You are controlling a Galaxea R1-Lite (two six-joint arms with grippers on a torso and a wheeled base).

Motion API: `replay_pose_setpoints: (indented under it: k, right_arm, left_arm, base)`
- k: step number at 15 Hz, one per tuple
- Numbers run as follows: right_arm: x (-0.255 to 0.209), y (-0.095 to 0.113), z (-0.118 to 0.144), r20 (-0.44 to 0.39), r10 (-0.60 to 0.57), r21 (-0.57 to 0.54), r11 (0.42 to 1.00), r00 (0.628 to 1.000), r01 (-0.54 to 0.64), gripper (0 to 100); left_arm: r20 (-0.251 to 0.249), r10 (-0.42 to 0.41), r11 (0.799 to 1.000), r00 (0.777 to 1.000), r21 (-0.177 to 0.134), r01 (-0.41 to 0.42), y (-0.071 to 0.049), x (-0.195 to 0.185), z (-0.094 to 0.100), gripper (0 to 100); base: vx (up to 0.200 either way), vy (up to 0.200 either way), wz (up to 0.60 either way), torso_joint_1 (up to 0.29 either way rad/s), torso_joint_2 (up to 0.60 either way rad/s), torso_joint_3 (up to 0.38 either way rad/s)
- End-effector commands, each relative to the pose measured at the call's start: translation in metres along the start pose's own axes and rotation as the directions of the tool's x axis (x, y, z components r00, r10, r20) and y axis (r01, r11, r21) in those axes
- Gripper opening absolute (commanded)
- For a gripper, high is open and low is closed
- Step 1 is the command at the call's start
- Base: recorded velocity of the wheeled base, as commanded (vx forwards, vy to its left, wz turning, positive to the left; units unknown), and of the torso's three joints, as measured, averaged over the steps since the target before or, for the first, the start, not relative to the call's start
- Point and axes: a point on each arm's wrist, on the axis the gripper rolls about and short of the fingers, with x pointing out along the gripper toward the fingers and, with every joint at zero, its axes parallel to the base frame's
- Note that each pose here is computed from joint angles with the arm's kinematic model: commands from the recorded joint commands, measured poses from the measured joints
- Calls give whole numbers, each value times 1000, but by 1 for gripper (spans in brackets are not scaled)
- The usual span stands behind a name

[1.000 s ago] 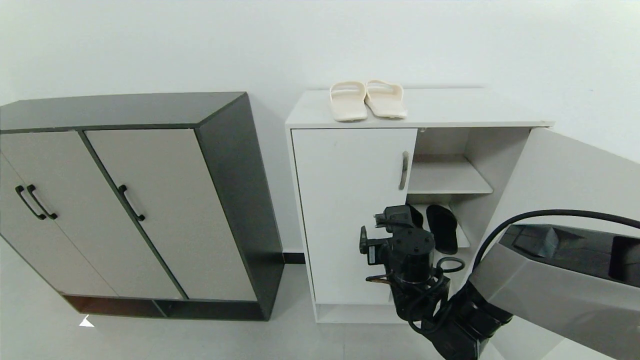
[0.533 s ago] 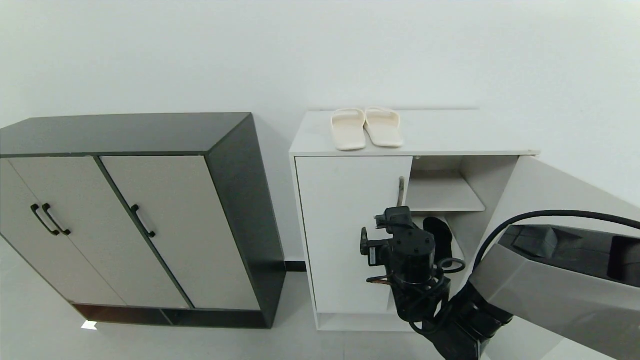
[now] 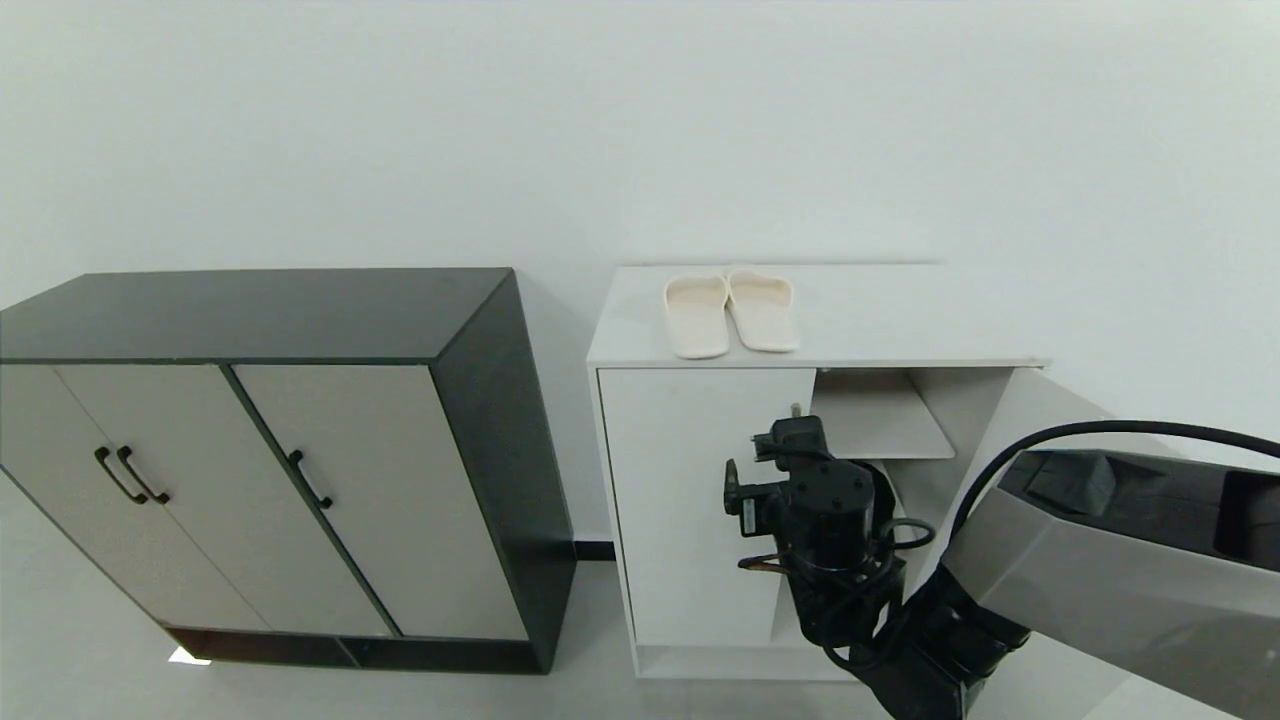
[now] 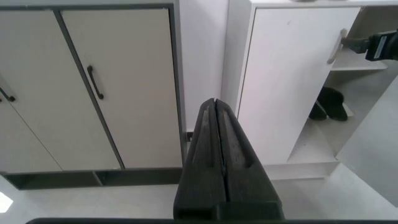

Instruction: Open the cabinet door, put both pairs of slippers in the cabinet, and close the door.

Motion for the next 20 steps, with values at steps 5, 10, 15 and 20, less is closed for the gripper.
replay_pose_setpoints:
  k: [5, 10, 15, 20]
  right_arm:
    - [2, -4, 4, 65, 8, -9, 1000, 998, -8, 100]
    - [-10, -2, 40, 39, 37, -9, 999, 999, -37, 100]
    - [-21, -12, 119, -75, 37, 63, 997, 997, -33, 100]
    - [-1, -1, 113, -93, 21, 60, 998, 995, -16, 100]
  left_arm:
    - [0, 0, 1000, 1000, 0, 0, 0, 0, 0, 0]
    - [0, 0, 1000, 1000, 0, 0, 0, 0, 0, 0]
    - [0, 0, 1000, 1000, 0, 0, 0, 0, 0, 0]
    - [0, 0, 1000, 1000, 3, 0, 0, 0, 0, 0]
  base:
    - [0, 0, 0, 253, -576, -314]
    - [0, 0, 0, 22, -55, -21]
    - [0, 0, 0, 0, 0, 0]
    - [0, 0, 0, 0, 0, 0]
